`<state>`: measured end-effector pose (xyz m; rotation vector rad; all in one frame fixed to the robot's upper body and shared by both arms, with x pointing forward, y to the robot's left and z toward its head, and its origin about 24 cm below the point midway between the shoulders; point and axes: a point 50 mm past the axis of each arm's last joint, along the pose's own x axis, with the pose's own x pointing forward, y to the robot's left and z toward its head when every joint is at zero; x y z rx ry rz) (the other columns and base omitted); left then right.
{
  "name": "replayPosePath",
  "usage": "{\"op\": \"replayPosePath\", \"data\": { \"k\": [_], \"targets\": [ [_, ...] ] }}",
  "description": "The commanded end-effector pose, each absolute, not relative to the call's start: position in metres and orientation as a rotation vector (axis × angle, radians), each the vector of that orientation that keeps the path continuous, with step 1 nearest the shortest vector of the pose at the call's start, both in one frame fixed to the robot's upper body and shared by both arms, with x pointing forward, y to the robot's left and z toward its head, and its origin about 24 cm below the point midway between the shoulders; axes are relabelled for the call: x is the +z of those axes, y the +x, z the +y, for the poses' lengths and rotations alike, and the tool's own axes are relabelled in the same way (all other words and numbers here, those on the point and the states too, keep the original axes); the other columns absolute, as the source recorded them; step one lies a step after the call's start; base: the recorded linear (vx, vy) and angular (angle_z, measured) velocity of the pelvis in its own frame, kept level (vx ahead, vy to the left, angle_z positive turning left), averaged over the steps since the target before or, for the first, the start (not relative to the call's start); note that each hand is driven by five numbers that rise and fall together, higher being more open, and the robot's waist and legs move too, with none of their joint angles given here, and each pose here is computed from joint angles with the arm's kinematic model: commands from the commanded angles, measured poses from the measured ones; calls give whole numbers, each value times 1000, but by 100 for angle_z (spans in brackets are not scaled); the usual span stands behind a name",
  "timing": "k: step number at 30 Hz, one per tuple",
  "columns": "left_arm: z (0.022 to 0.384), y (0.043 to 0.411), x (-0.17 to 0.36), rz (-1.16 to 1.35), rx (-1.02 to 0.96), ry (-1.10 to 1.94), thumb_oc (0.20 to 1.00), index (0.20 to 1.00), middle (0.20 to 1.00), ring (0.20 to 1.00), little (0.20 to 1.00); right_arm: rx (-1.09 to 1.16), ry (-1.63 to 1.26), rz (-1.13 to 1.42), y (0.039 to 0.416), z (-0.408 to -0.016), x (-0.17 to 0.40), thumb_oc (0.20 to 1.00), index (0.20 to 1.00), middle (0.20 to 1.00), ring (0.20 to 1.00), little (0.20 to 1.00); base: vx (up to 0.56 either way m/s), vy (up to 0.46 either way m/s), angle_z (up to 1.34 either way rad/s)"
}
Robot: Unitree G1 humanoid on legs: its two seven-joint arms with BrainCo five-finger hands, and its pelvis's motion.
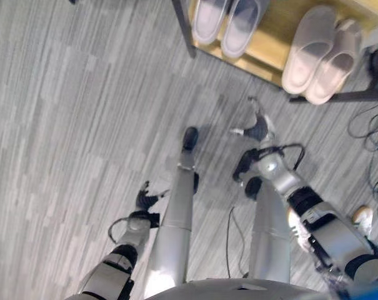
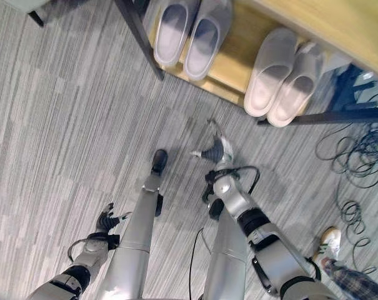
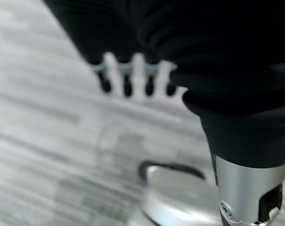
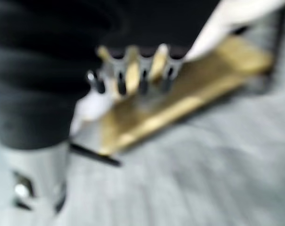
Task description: Arrange the slippers neatly on the shoe rack.
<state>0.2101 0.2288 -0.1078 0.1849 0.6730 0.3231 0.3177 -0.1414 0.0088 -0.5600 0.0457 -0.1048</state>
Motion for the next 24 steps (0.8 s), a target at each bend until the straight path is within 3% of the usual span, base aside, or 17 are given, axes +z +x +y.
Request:
{"op": "replayPosePath", "data": {
  "k": [1, 6, 14, 24],
  "targets": [
    [230, 204, -112, 706, 337, 163, 1000, 1000, 1000, 1000, 1000, -147, -473, -39, 329, -154, 34, 1000, 1000, 1000, 1000, 1000, -17, -29, -8],
    [231, 191, -118, 733, 313, 183, 1000, 1000, 1000, 1000, 1000, -208, -412, 249, 274, -195, -34, 1000, 1000, 1000, 1000, 1000, 16, -55, -9],
    [203, 199, -113, 644, 127, 398, 1000, 1000, 1000, 1000, 1000, -195, -455, 534, 208, -217, -90, 1000, 1000, 1000, 1000, 1000, 81, -49, -13],
    [205, 121, -155, 982, 44, 481, 1000, 1000, 1000, 1000, 1000, -201, -379, 753, 155, -224, -124, 1000, 1000, 1000, 1000, 1000, 121, -40, -18]
  ]
}}
